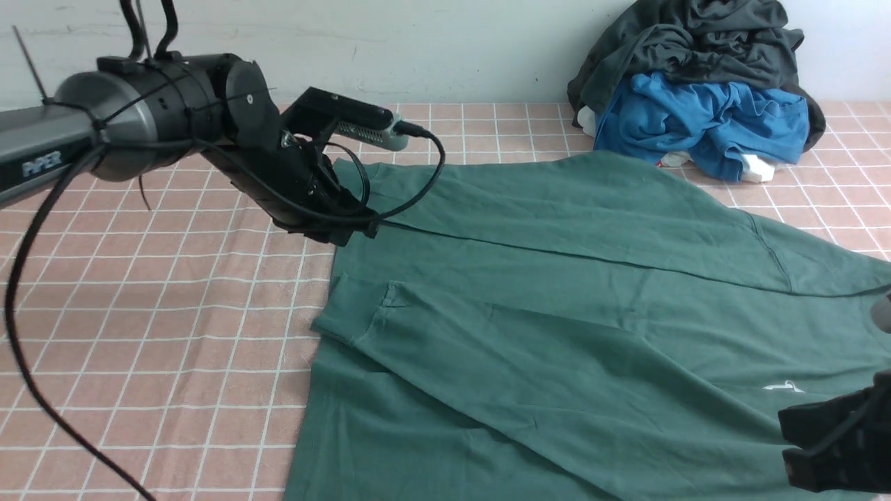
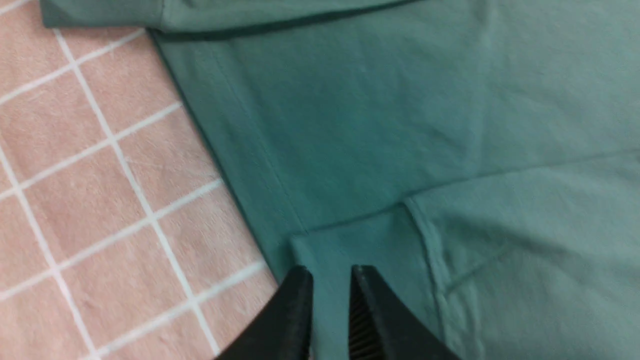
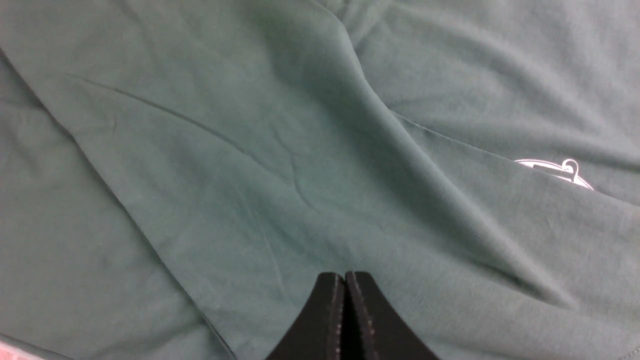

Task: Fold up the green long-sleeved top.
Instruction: Use the left arm to clamp the cuff farthest from it, then use the left arm to drag and drop the cuff onto the cuff closest to the left arm

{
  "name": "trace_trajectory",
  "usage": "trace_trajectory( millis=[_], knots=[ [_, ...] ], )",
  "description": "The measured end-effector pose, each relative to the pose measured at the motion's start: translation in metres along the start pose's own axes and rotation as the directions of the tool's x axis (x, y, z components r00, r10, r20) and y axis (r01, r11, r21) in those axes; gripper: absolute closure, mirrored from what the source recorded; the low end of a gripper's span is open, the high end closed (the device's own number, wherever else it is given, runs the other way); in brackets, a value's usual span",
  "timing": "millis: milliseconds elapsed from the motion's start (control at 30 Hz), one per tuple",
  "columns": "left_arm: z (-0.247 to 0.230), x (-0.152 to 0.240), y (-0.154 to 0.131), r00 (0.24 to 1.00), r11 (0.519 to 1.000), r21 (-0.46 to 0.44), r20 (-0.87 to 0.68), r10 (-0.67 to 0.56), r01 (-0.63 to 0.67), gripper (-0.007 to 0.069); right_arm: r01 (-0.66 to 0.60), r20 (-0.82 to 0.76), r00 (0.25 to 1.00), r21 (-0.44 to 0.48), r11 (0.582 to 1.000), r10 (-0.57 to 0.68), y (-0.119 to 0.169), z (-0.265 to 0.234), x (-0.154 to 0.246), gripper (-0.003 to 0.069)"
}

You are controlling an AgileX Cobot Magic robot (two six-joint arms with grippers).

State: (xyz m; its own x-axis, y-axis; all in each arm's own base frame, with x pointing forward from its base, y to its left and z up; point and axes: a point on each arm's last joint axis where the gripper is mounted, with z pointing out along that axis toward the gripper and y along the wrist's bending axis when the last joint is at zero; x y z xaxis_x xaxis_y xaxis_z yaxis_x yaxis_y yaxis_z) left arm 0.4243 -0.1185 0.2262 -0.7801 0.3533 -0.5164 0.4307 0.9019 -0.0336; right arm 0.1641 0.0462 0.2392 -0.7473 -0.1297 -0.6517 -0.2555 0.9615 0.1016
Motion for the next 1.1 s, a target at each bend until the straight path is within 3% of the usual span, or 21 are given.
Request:
trace_trajectory(
  millis=[167, 333, 500, 700, 767, 867, 900, 1100],
  knots=[
    [0.022, -0.043, 0.049, 0.984, 0.986, -0.036, 0.086, -0.157, 0.16, 0.0214, 0.006, 0.02, 1.0, 0.006, 1.0, -0.006, -0.001, 0.0, -0.002, 0.0671],
    [0.063, -0.056, 0.08, 0.967, 0.969, -0.052, 0.101, -0.236, 0.242, 0.0168, 0.026, 0.027, 0.999, 0.019, 0.999, -0.026, -0.002, 0.0, -0.002, 0.0671],
    [0.113, -0.052, 0.09, 0.969, 0.97, -0.063, 0.091, -0.231, 0.237, 0.0245, 0.041, 0.029, 0.999, 0.028, 0.999, -0.042, -0.002, 0.0, -0.003, 0.0671],
    [0.115, -0.055, 0.091, 0.975, 0.975, -0.065, 0.081, -0.207, 0.213, 0.0533, 0.046, 0.028, 0.998, 0.03, 0.998, -0.047, -0.003, 0.0, -0.002, 0.0671],
    [0.11, -0.056, 0.09, 0.98, 0.98, -0.061, 0.061, -0.188, 0.191, 0.0578, 0.046, 0.028, 0.998, 0.03, 0.998, -0.047, -0.003, 0.0, -0.002, 0.0671],
    [0.077, -0.063, 0.083, 0.988, 0.988, -0.039, -0.012, -0.152, 0.151, 0.061, 0.046, 0.028, 0.998, 0.03, 0.998, -0.047, -0.003, 0.0, -0.002, 0.0671],
    [0.045, -0.071, 0.076, 0.991, 0.992, -0.026, -0.038, -0.126, 0.125, 0.0612, 0.046, 0.028, 0.998, 0.03, 0.998, -0.047, -0.003, 0.0, -0.002, 0.0671],
    [-0.047, -0.082, 0.049, 0.995, 0.995, -0.008, 0.013, -0.099, 0.099, 0.0616, 0.047, 0.038, 0.998, 0.031, 0.998, -0.048, -0.002, -0.002, -0.003, 0.0671]
  ],
)
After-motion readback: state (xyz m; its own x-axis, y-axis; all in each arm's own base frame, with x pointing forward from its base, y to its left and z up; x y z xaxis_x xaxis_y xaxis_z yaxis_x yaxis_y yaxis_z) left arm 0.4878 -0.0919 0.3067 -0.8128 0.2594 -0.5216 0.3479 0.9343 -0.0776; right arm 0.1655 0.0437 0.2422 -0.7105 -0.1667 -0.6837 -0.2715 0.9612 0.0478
